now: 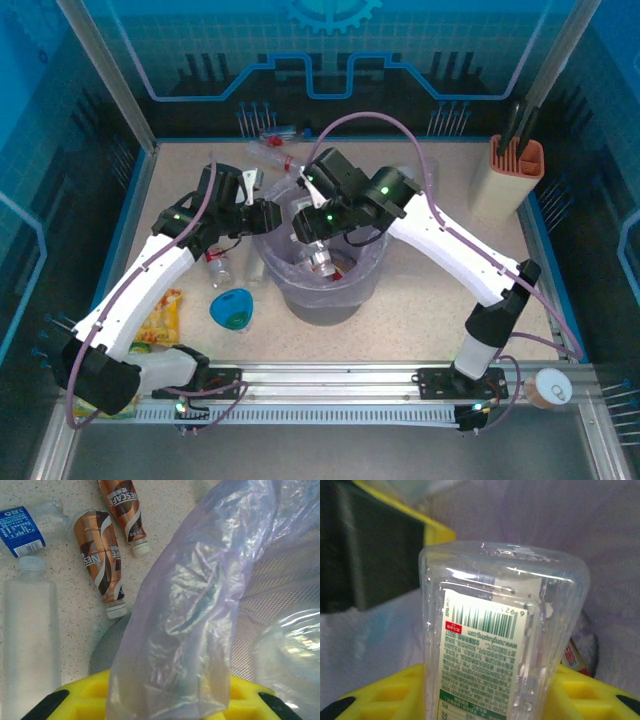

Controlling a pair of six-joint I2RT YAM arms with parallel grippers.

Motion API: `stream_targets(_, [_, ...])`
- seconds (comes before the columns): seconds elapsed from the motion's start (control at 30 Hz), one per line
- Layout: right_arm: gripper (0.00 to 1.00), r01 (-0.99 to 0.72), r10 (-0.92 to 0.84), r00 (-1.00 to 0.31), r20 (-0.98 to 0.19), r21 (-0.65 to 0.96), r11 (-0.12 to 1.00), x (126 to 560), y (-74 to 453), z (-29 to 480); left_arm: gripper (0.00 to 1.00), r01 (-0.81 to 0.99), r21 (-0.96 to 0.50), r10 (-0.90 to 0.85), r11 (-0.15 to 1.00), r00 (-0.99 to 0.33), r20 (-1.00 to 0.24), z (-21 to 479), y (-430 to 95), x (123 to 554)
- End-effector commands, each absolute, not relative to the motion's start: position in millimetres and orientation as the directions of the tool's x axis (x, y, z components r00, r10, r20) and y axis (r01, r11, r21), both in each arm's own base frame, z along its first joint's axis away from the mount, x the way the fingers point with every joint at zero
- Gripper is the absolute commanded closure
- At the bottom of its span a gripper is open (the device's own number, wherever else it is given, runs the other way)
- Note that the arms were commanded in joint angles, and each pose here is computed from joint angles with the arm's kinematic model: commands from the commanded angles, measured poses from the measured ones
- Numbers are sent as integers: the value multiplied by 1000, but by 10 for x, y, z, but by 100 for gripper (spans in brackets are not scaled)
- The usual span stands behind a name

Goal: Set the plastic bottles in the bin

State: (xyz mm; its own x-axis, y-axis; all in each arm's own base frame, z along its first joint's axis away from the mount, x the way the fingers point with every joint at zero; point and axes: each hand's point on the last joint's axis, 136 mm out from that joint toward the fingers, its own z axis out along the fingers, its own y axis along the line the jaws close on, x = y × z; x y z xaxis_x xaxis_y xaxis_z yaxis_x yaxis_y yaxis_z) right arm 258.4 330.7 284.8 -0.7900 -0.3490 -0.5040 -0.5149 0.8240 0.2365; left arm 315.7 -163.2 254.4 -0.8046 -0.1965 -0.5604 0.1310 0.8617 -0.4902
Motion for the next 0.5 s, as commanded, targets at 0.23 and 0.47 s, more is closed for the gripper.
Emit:
stream_targets(0.23, [60,-492,-404,-852,-334,243,836,2352,3295,2177,72,101,-438,-172,893,-824,-540,2391,-1562,3150])
stream_targets(0.47, [54,-438,-365,-889,-275,283,854,2348,3341,1799,72,97,-434,-172,896,-824,-540,2377,-1554,3154])
